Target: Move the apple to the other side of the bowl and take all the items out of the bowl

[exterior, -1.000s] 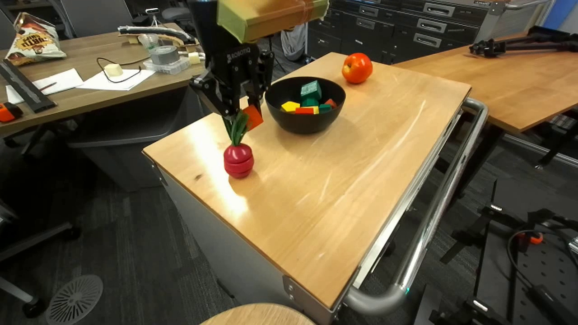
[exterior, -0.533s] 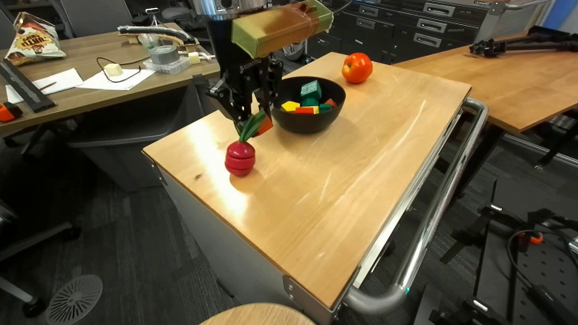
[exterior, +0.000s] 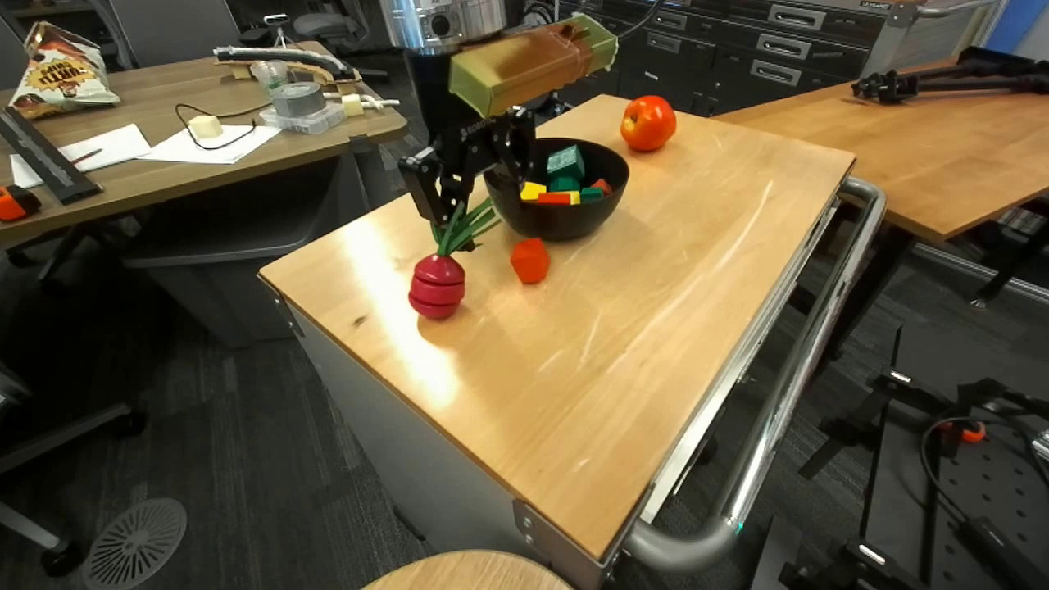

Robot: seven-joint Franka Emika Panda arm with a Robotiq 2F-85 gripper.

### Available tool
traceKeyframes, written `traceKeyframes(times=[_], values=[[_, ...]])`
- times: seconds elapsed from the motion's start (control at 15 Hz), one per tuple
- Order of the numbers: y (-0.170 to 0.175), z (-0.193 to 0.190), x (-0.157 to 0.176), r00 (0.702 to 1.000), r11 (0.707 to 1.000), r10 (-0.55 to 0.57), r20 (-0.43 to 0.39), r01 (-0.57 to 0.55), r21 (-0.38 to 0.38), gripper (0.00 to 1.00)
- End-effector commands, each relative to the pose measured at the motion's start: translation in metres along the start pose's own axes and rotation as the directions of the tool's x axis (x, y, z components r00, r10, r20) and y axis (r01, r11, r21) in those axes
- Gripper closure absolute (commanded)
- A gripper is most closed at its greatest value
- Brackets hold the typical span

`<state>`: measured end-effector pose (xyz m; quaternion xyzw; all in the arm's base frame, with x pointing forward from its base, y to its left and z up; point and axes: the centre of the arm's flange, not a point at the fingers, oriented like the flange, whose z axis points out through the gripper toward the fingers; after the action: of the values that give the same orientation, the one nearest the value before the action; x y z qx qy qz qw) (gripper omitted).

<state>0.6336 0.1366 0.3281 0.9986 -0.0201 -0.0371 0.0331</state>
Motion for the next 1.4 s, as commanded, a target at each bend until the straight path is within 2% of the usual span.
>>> traceKeyframes(times=[0.0,0.2,0.33,0.53,0.67,0.73,0.8,0.93,1.07,1.33], values=[[0.009,-0.005,0.002,1.0,1.0,0.0,-0.027,0.0,0.01,0.0],[0.017,-0.022,0.008,0.996,1.0,0.006,-0.092,-0.005,0.008,0.0],[0.026,-0.048,0.014,0.986,0.999,0.033,-0.161,-0.028,0.034,0.0],[0.058,-0.09,0.023,0.963,0.993,0.107,-0.249,-0.092,0.07,0.0],[0.091,-0.107,0.025,0.951,0.986,0.166,-0.262,-0.152,0.075,0.0],[0.108,-0.11,0.023,0.951,0.98,0.196,-0.238,-0.185,0.069,0.0],[0.086,-0.097,0.026,0.959,0.989,0.147,-0.243,-0.137,0.059,0.0],[0.099,-0.098,0.027,0.957,0.987,0.163,-0.242,-0.153,0.058,0.0],[0.094,-0.092,0.027,0.96,0.988,0.155,-0.233,-0.146,0.056,0.0],[0.103,-0.064,0.026,0.954,0.978,0.21,-0.214,-0.207,0.035,0.0]])
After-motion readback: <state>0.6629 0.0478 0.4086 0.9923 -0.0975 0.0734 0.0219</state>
